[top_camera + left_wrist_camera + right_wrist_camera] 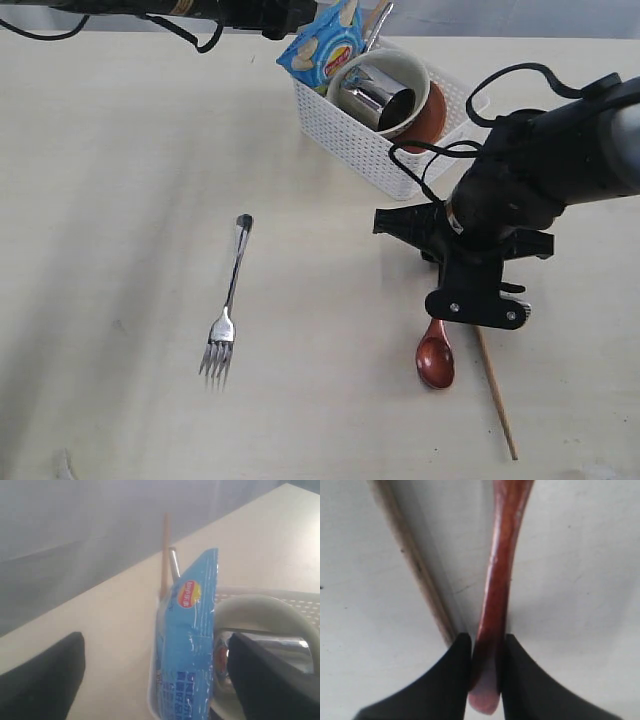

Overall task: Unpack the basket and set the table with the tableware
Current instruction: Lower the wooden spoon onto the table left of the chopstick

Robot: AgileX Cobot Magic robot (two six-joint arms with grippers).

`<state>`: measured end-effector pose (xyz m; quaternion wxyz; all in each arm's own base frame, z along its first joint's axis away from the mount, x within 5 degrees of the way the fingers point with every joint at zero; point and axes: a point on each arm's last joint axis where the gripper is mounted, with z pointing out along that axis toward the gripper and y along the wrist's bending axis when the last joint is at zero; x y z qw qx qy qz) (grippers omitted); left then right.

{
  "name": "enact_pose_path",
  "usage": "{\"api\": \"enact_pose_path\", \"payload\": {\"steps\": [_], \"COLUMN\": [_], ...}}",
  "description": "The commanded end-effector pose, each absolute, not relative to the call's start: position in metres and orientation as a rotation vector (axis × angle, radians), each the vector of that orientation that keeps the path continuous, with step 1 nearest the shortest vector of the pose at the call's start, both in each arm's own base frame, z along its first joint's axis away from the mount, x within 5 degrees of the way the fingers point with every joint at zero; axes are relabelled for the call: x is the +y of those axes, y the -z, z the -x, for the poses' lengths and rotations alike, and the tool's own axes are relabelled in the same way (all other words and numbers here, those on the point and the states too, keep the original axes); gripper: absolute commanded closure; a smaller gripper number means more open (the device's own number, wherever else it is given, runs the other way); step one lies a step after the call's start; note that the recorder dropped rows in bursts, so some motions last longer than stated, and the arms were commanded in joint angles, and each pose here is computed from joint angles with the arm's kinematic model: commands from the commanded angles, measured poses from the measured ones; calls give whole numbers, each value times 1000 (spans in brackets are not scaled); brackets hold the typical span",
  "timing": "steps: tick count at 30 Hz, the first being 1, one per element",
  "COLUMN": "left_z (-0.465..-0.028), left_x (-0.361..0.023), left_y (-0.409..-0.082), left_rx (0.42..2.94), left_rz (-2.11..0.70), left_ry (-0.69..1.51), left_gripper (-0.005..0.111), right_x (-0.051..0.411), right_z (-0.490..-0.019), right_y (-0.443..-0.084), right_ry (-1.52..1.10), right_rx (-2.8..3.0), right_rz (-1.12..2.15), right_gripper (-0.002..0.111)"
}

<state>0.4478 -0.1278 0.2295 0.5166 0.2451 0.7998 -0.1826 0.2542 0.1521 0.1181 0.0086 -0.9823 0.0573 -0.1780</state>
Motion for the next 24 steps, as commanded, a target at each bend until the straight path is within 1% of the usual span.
{"api": "enact_pose_path", "payload": {"steps": [1,6,15,24], "left_z": [-449,-449,-449,-449], "left_x": [-127,-127,-127,-127], "left_y": [-231,-231,-231,-231], "left_rx": [1921,1921,1921,1921], "left_rz": [-571,-571,-571,-571], "left_ry": [442,442,442,442], "left_gripper": [34,34,34,34], "right_x": [152,161,177,178], "right_z": [-254,-250,-236,-235], "right_y": [-117,-117,-117,-117], "right_ry": [560,594,578,574], "right_rx": [141,-15,-76,-86], "right_rz": [3076,3086,3095,3102], "right_gripper": [109,109,108,108]}}
